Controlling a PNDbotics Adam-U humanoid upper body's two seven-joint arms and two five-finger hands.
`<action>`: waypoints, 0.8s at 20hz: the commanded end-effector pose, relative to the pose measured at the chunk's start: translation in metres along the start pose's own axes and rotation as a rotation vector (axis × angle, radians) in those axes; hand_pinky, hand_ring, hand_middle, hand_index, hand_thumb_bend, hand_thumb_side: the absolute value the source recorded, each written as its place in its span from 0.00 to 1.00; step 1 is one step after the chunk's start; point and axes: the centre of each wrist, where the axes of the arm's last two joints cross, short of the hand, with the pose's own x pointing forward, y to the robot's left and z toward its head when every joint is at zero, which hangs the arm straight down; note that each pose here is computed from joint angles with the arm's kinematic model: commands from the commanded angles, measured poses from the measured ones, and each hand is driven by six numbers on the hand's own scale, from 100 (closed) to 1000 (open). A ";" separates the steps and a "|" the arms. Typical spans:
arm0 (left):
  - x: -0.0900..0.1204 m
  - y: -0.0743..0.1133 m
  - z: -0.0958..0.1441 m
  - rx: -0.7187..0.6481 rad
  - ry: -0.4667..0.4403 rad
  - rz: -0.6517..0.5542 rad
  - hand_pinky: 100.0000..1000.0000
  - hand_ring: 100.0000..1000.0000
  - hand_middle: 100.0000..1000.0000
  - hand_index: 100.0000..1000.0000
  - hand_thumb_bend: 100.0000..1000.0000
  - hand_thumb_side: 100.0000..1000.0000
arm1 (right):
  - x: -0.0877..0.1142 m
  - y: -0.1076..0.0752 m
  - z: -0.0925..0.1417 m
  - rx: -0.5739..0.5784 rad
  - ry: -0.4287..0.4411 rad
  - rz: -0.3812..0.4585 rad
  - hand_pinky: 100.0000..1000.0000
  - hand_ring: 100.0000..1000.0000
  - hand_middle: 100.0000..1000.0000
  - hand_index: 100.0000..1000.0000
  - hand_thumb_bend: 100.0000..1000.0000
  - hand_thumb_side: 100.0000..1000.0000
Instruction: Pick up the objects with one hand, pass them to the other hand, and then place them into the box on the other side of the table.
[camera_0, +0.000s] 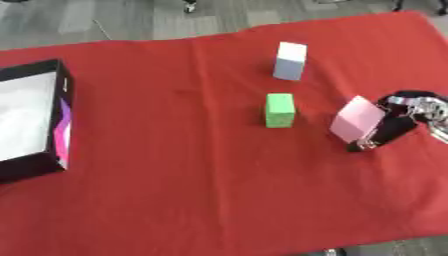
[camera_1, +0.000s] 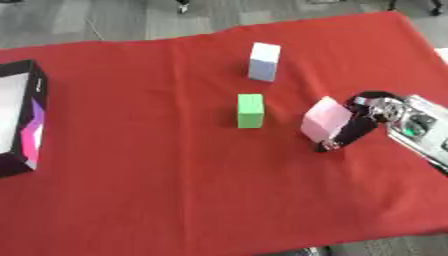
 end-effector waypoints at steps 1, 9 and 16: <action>0.016 0.008 -0.004 0.008 -0.042 -0.011 0.83 0.84 0.83 0.88 0.44 0.73 | 0.006 -0.012 0.006 -0.028 -0.004 -0.032 0.85 0.79 0.53 0.67 0.50 0.06; 0.018 0.009 -0.003 0.006 -0.050 -0.015 0.83 0.85 0.83 0.88 0.44 0.73 | 0.018 -0.015 0.019 -0.048 -0.075 -0.159 0.82 0.70 0.45 0.58 0.34 0.01; 0.024 0.012 -0.002 0.002 -0.073 -0.029 0.82 0.85 0.83 0.88 0.44 0.72 | 0.034 -0.024 0.042 -0.073 -0.219 -0.236 0.82 0.68 0.45 0.58 0.30 0.00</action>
